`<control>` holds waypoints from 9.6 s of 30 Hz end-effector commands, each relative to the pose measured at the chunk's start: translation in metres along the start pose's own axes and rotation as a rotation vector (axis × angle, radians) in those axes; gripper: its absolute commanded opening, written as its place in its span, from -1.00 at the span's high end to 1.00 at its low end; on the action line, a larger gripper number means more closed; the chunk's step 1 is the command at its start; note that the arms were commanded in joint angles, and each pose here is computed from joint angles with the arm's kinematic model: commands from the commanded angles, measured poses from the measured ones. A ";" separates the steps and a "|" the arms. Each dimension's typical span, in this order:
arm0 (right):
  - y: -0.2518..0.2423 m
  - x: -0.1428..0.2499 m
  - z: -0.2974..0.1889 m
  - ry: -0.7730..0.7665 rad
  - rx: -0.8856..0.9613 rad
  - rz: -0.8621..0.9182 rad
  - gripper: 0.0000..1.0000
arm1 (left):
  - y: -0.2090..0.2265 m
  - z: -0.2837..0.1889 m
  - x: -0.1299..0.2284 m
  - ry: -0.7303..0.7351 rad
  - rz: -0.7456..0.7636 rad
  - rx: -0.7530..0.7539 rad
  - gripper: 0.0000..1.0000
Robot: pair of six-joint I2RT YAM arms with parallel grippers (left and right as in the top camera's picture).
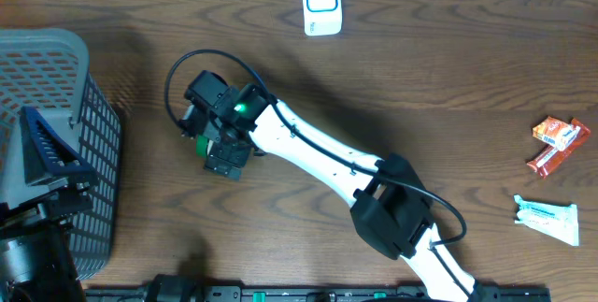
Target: Scan the item barcode
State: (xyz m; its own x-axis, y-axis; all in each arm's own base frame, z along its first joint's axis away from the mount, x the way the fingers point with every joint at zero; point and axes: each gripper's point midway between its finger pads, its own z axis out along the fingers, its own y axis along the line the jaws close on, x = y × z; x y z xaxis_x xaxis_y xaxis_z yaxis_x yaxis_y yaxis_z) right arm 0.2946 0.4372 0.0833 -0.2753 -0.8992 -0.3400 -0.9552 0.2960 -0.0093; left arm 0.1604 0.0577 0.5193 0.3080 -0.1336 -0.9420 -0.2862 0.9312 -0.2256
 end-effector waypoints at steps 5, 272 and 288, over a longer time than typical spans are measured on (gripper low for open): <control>-0.015 -0.015 0.030 -0.042 0.065 -0.114 -0.99 | 0.003 -0.003 -0.002 -0.010 -0.016 -0.009 -0.69; -0.087 0.137 -0.075 0.054 0.159 2.116 -0.88 | 0.003 -0.003 0.000 -0.003 -0.016 -0.010 -0.69; -0.068 0.150 -0.006 0.020 0.111 2.176 -0.94 | 0.003 -0.003 0.000 -0.003 -0.016 -0.010 -0.69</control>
State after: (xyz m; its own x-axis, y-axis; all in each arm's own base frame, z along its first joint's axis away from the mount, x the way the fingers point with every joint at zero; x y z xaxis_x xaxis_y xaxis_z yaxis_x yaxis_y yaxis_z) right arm 0.3229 0.2760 0.0419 -0.6481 0.7538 0.1088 0.7539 0.6146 0.2322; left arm 0.1603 0.0577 0.5173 0.3041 -0.1462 -0.9413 -0.2837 0.9294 -0.2360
